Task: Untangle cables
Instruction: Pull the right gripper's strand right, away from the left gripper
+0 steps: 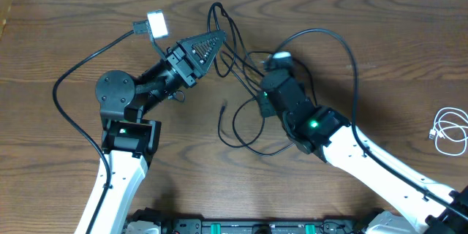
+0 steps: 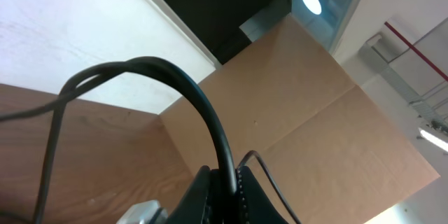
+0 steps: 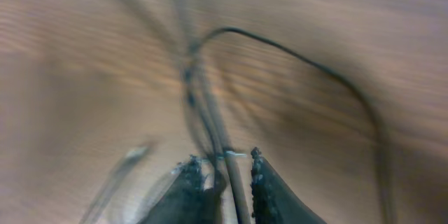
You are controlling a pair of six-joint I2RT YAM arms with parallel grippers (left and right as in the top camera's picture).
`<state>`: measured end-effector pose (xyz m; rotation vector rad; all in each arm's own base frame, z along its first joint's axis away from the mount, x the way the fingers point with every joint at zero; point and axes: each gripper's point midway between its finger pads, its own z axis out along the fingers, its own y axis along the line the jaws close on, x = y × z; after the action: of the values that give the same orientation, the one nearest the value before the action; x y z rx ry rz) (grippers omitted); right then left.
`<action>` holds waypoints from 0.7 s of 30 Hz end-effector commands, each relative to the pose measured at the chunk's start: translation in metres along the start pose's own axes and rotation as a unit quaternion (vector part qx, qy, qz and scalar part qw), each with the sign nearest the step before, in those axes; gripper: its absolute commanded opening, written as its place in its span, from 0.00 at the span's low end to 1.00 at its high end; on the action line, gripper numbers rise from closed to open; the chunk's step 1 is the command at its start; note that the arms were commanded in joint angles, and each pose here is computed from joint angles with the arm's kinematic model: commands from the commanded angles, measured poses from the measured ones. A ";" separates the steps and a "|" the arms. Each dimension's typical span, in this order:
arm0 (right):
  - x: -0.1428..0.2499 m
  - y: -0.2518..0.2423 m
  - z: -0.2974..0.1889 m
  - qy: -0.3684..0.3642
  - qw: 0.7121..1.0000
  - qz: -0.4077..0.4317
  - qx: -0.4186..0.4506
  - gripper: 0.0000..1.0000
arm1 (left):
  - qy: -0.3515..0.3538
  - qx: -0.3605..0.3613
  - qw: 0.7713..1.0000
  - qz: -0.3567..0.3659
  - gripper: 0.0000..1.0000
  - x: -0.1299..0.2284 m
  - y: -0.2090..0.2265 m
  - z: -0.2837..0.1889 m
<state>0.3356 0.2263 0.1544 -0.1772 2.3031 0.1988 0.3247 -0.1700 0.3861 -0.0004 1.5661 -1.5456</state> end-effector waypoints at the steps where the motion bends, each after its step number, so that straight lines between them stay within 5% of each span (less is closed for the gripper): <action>1: -0.011 -0.068 -0.025 -0.077 0.965 0.189 0.166 0.42 | -0.006 0.007 1.000 0.007 0.08 -0.002 -0.007 -0.002; 3: 0.002 -0.083 -0.030 -0.068 0.951 0.229 0.197 0.54 | -0.006 0.007 1.000 0.006 0.08 -0.002 -0.007 -0.002; 7: 0.018 -0.087 -0.028 -0.025 0.951 0.236 0.198 0.97 | -0.006 0.007 1.000 0.007 0.08 -0.002 -0.007 -0.002; 17: 0.051 -0.071 -0.031 0.089 0.962 0.218 0.135 0.99 | -0.007 0.006 1.000 0.007 0.08 -0.003 -0.006 -0.003; 21: 0.049 -0.026 -0.043 0.141 0.982 0.128 -0.018 0.99 | -0.018 -0.004 0.999 0.036 0.08 -0.011 0.000 -0.007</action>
<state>0.2935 0.1534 0.1289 0.3911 2.5228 0.1073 0.3261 -0.1672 0.3863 -0.0052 1.5630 -1.5372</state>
